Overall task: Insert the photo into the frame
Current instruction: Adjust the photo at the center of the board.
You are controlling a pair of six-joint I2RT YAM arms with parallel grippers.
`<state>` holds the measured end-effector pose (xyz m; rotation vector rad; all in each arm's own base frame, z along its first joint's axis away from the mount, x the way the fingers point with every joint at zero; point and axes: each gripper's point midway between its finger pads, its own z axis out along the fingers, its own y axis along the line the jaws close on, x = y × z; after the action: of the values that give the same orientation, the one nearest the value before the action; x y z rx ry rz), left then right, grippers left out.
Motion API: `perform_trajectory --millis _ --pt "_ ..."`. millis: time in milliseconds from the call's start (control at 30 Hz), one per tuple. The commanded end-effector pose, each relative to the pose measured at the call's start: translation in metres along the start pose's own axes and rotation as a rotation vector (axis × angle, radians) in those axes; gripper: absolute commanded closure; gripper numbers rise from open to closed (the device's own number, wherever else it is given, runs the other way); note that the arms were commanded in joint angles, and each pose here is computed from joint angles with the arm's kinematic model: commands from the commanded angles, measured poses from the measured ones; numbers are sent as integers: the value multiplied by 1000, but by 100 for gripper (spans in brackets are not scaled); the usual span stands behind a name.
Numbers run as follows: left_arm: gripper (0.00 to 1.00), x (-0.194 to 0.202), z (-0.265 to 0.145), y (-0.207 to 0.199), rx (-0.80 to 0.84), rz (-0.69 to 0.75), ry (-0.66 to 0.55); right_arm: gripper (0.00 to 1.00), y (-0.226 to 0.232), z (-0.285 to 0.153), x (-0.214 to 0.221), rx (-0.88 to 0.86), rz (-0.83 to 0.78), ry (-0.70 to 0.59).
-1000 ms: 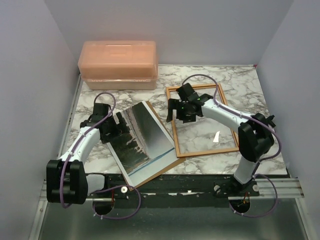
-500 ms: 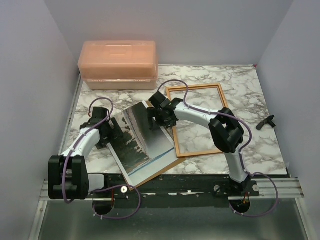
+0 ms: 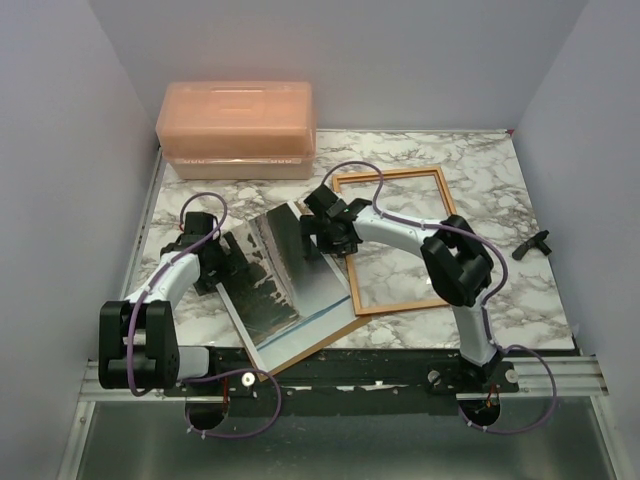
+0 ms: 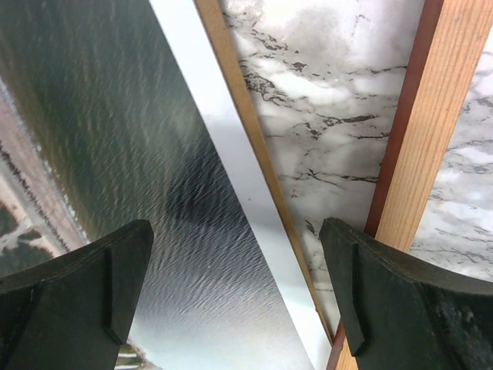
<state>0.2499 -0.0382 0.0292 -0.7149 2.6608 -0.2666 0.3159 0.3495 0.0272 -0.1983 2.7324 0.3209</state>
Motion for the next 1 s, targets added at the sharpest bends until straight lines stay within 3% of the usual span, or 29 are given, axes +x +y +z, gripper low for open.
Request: perform_trajectory --millis 0,533,967 --pt "3 8 4 -23 131 -13 48 1 5 9 56 -116 35 192" --pt "3 -39 -22 -59 300 39 -33 2 46 -25 87 -456 78 286" --pt "5 -60 -7 -84 347 52 56 2 43 -32 77 -429 68 242"
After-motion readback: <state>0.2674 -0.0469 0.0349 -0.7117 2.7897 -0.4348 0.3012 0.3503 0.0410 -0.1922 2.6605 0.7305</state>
